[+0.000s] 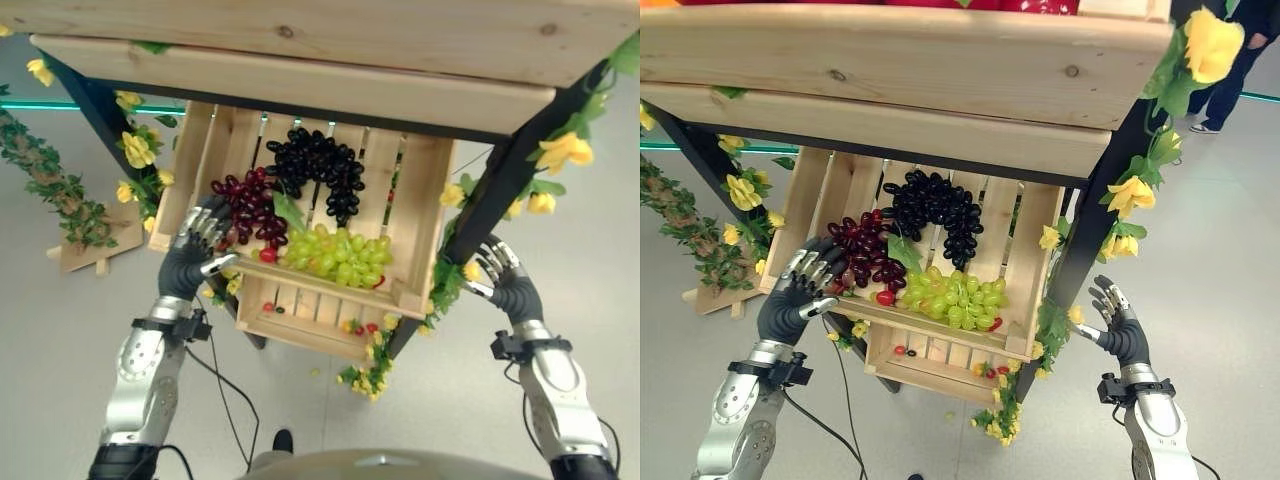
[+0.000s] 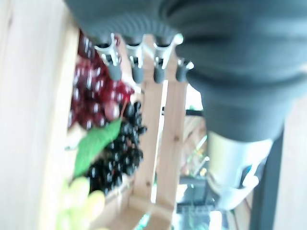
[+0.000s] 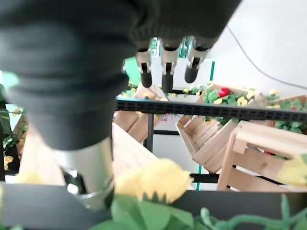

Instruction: Pick up the fruits from the basket on one side to the basket on the other side

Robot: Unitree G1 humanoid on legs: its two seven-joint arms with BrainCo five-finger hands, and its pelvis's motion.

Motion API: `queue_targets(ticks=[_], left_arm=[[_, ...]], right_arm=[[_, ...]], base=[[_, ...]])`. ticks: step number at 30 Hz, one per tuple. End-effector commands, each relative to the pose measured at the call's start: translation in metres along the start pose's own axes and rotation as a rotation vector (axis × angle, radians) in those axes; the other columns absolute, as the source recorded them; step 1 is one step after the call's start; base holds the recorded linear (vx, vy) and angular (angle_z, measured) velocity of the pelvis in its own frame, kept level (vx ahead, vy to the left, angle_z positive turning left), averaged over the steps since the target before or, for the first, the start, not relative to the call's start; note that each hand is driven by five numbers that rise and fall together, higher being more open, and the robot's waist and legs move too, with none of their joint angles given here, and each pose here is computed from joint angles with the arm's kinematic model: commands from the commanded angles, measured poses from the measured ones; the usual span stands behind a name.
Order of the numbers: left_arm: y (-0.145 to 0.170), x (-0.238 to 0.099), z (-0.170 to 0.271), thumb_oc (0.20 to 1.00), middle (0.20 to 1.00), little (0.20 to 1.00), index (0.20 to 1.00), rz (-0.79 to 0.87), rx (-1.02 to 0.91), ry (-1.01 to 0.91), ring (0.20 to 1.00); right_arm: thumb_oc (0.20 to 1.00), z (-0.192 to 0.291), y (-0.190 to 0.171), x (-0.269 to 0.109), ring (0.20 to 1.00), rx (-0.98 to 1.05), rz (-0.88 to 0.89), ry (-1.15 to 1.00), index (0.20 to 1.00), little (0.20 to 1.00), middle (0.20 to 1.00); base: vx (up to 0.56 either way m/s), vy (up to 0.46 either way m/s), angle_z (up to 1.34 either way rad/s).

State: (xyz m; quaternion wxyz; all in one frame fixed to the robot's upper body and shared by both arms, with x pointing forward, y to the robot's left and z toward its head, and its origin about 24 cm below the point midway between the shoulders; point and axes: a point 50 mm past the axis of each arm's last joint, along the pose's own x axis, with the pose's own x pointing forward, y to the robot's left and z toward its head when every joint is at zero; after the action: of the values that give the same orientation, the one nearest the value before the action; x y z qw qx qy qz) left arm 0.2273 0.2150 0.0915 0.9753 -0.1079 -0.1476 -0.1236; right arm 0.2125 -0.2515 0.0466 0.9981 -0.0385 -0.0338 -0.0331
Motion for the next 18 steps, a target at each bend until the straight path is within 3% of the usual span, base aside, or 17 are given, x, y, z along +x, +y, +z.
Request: queue_targets(ticks=[1, 18], left_arm=[[-0.0078, 0.0031, -0.0118, 1.0, 1.0, 1.0, 1.0, -0.065, -0.096, 0.059, 1.0], [-0.0056, -0.0027, -0.0054, 1.0, 1.0, 1.0, 1.0, 0.004, -0.105, -0.003, 1.0]], right_arm=[[1.0, 0.0338, -0.0038, 0.0099, 1.0, 0.014, -0.033, -0.202, 1.0, 1.0, 1.0], [1.0, 0.0376, -0.0013, 0.0136, 1.0, 0.029, -0.021, -0.222, 1.0, 1.0, 1.0]], base=[[-0.03, -0.035, 0.16], [-0.02, -0.031, 0.06]])
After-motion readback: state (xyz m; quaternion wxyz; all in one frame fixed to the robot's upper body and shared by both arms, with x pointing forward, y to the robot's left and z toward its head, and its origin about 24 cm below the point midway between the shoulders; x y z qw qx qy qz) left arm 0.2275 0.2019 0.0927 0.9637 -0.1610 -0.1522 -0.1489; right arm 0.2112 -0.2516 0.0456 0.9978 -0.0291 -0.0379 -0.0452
